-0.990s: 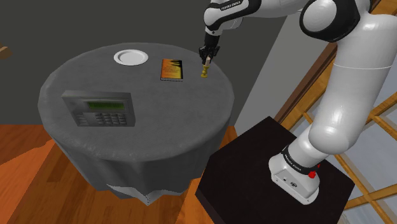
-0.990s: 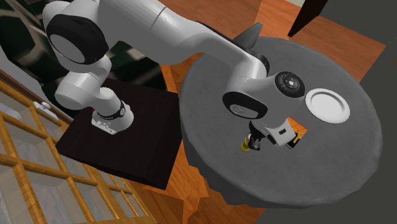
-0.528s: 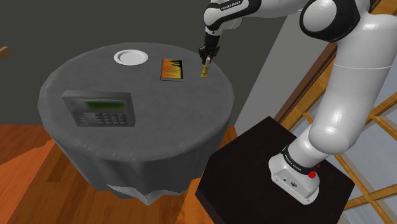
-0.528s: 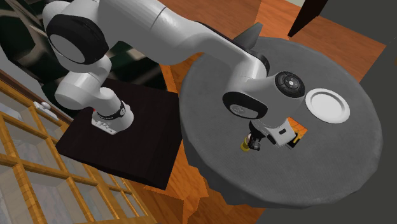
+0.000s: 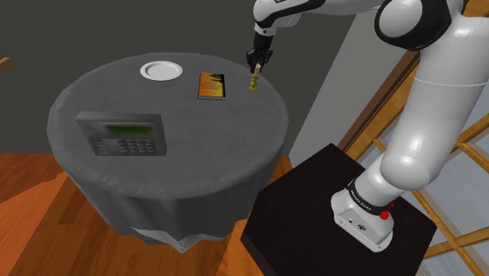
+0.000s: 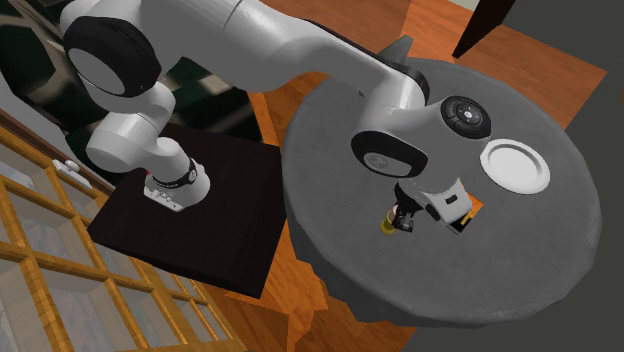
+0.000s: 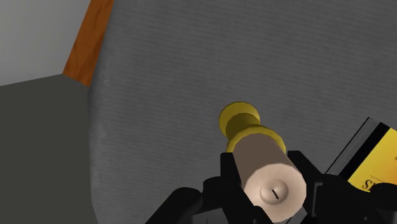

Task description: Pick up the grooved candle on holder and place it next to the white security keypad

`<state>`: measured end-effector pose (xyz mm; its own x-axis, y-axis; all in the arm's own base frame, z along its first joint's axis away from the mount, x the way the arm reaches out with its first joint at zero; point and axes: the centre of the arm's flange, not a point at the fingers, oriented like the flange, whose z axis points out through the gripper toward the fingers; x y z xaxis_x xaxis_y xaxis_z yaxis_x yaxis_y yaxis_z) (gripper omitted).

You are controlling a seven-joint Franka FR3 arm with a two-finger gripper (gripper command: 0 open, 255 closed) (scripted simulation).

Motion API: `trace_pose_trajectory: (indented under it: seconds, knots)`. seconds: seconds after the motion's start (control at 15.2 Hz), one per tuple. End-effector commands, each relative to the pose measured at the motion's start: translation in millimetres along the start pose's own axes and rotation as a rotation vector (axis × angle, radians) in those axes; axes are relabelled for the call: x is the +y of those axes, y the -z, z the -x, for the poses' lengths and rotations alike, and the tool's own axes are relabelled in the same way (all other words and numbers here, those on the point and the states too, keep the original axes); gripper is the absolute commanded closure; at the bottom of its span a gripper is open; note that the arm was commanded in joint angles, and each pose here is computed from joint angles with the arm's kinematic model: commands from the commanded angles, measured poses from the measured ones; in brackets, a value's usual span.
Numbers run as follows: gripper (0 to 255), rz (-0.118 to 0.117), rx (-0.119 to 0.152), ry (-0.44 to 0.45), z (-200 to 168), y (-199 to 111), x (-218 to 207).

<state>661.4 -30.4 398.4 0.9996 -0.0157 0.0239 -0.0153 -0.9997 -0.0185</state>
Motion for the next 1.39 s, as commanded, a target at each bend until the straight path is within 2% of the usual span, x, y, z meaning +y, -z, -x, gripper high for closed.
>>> trace_pose_trajectory:
  seconds: [0.0,1.32]
  knots:
    - [255,0.000,0.000,0.000,-2,11,-1]
    - [255,0.000,0.000,0.000,-4,116,-3]
